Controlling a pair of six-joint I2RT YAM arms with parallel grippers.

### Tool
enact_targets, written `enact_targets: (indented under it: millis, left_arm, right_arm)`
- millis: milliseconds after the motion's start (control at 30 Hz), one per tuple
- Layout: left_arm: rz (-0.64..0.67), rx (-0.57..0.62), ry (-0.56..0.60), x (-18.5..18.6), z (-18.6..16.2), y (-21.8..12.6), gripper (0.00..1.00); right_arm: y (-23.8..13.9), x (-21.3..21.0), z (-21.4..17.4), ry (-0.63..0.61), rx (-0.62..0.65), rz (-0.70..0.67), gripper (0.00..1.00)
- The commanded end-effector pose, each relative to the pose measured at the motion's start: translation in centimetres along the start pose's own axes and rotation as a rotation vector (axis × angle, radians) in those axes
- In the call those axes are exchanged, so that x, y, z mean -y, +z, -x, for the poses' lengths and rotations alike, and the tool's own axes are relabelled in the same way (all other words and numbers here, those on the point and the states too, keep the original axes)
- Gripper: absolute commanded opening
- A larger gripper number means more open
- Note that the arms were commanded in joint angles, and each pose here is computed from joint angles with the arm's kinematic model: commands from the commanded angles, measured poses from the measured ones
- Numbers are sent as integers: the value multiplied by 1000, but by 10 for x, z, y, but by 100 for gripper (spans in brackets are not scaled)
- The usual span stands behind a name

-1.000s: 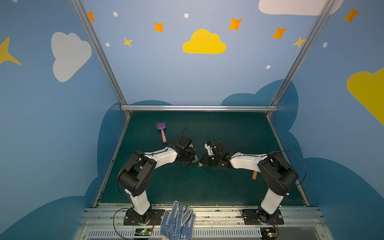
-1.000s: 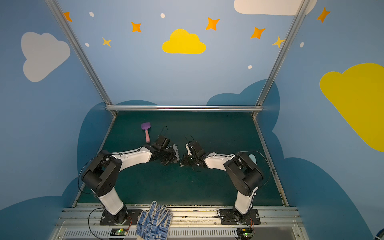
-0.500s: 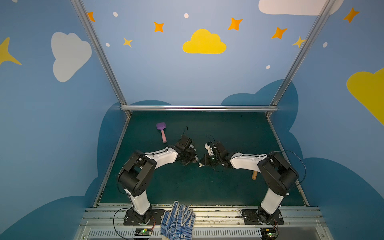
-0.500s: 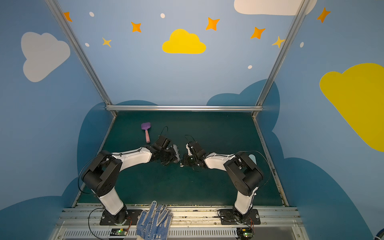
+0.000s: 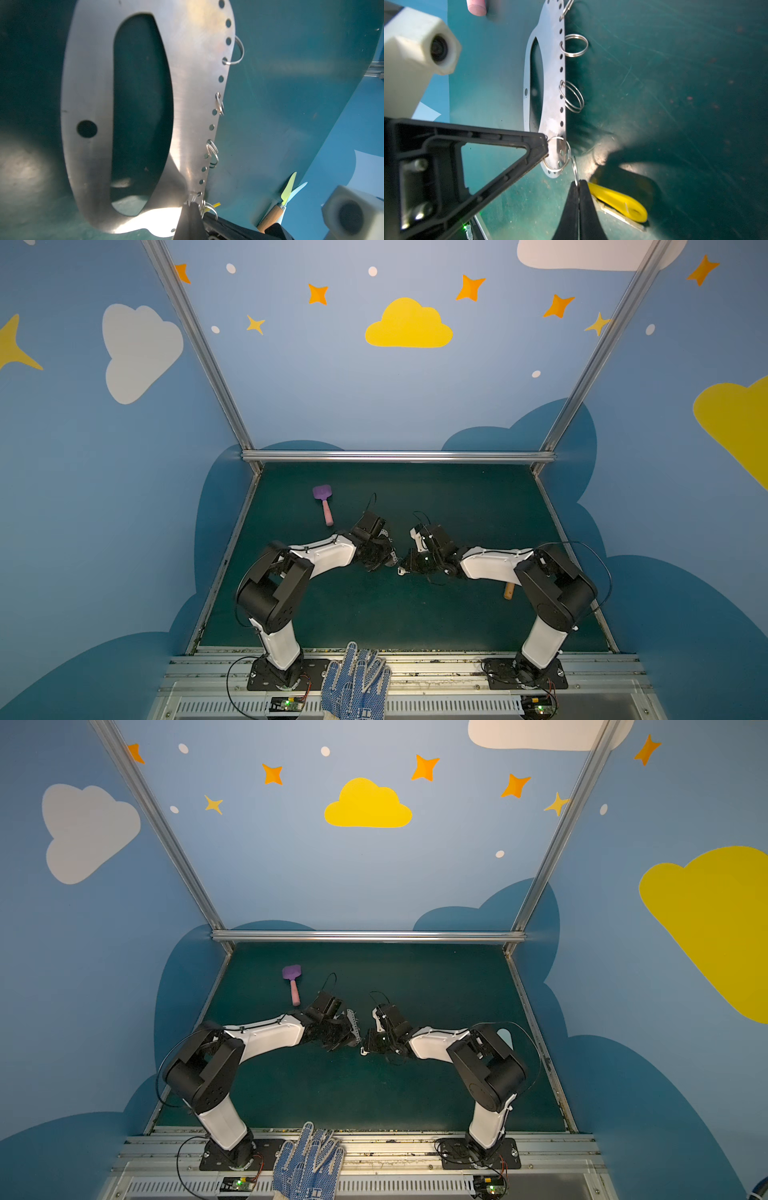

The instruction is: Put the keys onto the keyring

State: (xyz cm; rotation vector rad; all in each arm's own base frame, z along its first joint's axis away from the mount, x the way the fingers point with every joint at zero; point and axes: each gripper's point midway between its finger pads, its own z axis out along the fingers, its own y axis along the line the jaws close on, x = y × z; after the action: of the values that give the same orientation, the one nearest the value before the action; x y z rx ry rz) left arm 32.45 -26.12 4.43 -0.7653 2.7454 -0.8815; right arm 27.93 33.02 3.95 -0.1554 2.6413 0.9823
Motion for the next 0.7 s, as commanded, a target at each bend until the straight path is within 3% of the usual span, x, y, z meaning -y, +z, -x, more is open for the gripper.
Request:
enact_targets:
  millis: [0,667]
  left_arm:
    - [-15,-1,8,3,-2,-4,4]
    - [-25,-2,11,6,-3,-3,4]
  right_arm:
    - [-8,-3,8,5,49,15,0]
    - [-8,-8,8,-4,55,46,0]
